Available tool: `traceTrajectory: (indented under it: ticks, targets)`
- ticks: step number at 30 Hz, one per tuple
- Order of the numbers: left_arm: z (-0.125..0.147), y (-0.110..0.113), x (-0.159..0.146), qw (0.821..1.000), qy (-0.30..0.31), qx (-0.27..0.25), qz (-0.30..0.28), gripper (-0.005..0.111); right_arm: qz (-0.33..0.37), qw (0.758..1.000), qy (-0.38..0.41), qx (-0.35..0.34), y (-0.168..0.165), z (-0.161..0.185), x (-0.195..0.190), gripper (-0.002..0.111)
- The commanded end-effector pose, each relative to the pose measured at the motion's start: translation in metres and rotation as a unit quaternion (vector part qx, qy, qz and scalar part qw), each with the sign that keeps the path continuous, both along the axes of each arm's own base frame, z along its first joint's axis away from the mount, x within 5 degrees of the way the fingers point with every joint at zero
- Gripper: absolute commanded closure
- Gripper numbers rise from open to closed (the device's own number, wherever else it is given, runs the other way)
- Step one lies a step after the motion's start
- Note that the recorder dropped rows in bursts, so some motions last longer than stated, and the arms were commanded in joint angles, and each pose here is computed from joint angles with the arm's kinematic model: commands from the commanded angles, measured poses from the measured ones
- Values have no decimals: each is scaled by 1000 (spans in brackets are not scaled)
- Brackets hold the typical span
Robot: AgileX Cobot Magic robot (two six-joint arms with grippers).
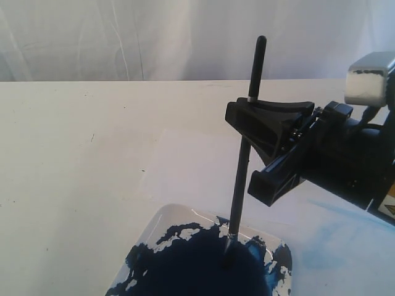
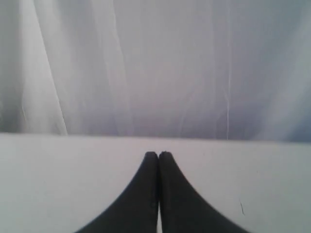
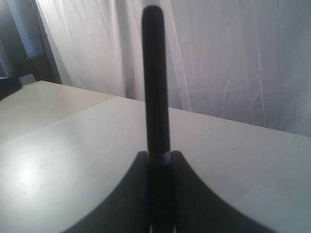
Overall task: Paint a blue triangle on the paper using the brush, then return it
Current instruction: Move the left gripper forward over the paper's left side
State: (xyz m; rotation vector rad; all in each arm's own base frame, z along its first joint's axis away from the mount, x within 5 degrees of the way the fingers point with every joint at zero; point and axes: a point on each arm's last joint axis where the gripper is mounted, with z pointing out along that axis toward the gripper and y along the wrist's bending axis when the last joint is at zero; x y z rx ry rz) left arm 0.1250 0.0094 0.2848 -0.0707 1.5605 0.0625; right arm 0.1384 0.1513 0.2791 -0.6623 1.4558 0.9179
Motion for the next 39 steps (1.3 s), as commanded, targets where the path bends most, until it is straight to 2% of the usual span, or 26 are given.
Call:
traceTrajectory:
  ticks: [1, 3, 6, 9, 11, 12, 13, 15, 16, 17, 19, 20, 22, 25, 31, 35, 39]
  targets:
    - [-6, -2, 53, 983, 182, 2, -24, 107, -2, 1000, -3, 6, -1, 1, 0, 108]
    - [-12, -1, 77, 967, 253, 19, -32, 107, -2, 1000, -3, 7, -1, 1, 0, 108]
    - [-23, -2, 103, 938, 344, 9, -41, 107, -2, 1000, -1, 7, -1, 1, 0, 108]
    - [-33, -16, 125, 906, 416, -8, -83, 107, -1, 1000, -2, 7, -1, 1, 0, 108]
    - [-41, -33, 139, 871, 462, 8, -169, 107, -1, 1000, -2, 7, -1, 1, 0, 108]
    - [-42, -45, 146, 848, 472, 8, -240, 107, -1, 1000, -2, 7, -1, 1, 0, 108]
    - [-41, -60, 152, 822, 465, -6, -329, 107, -1, 1000, -2, 7, -1, 1, 0, 108]
    - [-34, -82, 164, 776, 411, -46, -477, 107, -1, 1000, -2, 7, -1, 1, 0, 108]
    - [-33, -90, 170, 756, 384, -72, -525, 107, -3, 1000, -1, 5, -1, 1, 0, 108]
    - [-33, -94, 177, 750, 368, -94, -542, 107, -3, 1000, 0, 4, -2, 1, 0, 108]
    - [-38, -102, 195, 750, 358, -130, -542, 107, -7, 1000, 5, -3, -2, -1, 1, 108]
    - [-43, -105, 200, 747, 362, -134, -541, 107, -8, 1000, 6, -5, -2, -1, 1, 108]
    - [-51, -115, 209, 732, 368, -134, -558, 107, -12, 1000, 10, -10, -2, -2, 2, 108]
    - [-63, -133, 218, 711, 377, -127, -579, 107, -20, 999, 20, -25, -3, -6, 3, 108]
    - [-85, -171, 231, 695, 395, -98, -593, 107, -24, 999, 24, -32, -4, -7, 3, 108]
    - [-97, -184, 231, 687, 406, -86, -596, 107, -24, 999, 24, -32, -4, -7, 3, 108]
    - [-102, -185, 229, 679, 396, -50, -616, 107, -18, 999, 17, -23, -3, -5, 3, 108]
